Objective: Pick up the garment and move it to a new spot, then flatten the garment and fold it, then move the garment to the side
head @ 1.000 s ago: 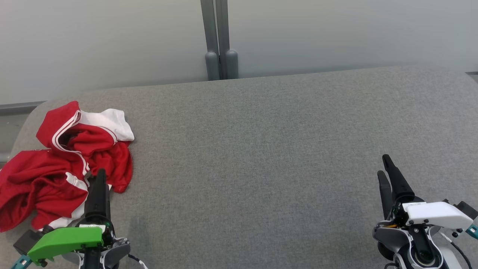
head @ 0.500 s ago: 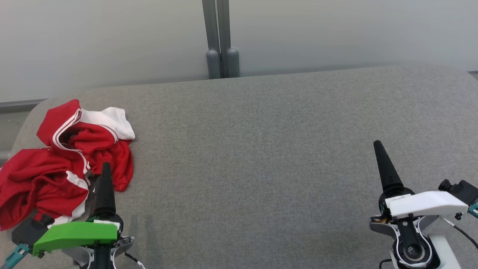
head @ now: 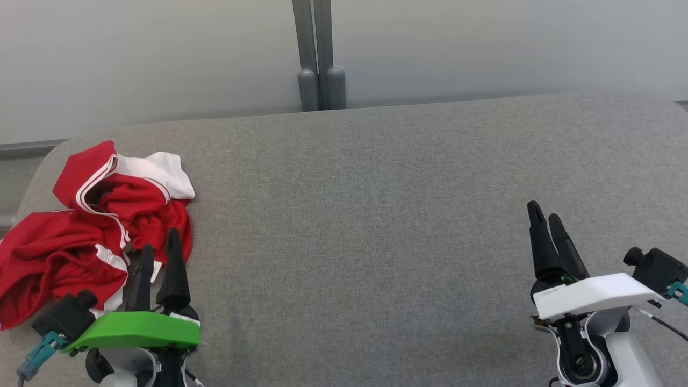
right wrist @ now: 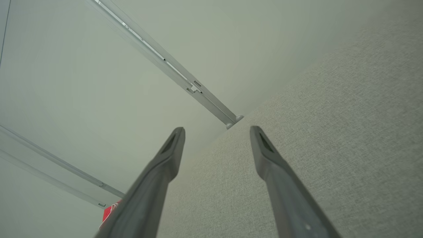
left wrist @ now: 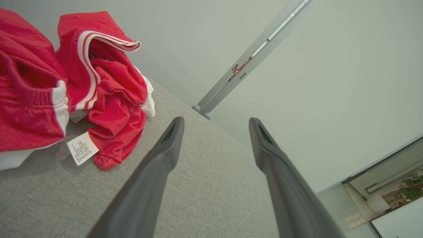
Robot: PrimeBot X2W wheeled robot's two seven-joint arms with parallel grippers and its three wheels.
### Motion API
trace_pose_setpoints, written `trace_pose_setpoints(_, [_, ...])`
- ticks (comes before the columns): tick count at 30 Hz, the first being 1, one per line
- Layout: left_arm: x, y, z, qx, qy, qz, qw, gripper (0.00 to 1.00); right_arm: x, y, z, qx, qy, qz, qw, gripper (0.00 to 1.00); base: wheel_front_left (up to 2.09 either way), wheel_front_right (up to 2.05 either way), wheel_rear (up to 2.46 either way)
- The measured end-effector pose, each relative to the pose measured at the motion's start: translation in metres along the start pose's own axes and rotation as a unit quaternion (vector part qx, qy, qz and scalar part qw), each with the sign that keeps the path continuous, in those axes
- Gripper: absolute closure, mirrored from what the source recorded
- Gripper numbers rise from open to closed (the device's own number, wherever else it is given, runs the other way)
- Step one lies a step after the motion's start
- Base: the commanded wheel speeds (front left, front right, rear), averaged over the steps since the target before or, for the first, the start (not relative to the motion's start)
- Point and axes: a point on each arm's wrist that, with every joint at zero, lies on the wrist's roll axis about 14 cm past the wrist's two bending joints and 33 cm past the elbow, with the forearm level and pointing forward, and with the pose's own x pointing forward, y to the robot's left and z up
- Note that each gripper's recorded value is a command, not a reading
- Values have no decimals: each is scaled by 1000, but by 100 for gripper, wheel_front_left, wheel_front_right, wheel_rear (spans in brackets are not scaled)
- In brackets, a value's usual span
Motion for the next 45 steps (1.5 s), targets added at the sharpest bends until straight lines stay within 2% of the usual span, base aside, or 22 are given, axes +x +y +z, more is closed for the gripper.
trace_pose_setpoints(5, [-1,-3,-3,50,2,-3,999,0,-1,3,-5,-50,7,8,999,0,0,0,0])
trace_pose_setpoints(17, [-3,-10,-5,119,-4,-11,993,0,-1,10,-14,-144,15,27,989,0,0,0,0])
trace_pose_setpoints(45, [-4,-22,-3,234,-27,-38,971,0,4,38,-16,-259,-4,84,962,0,0,0,0])
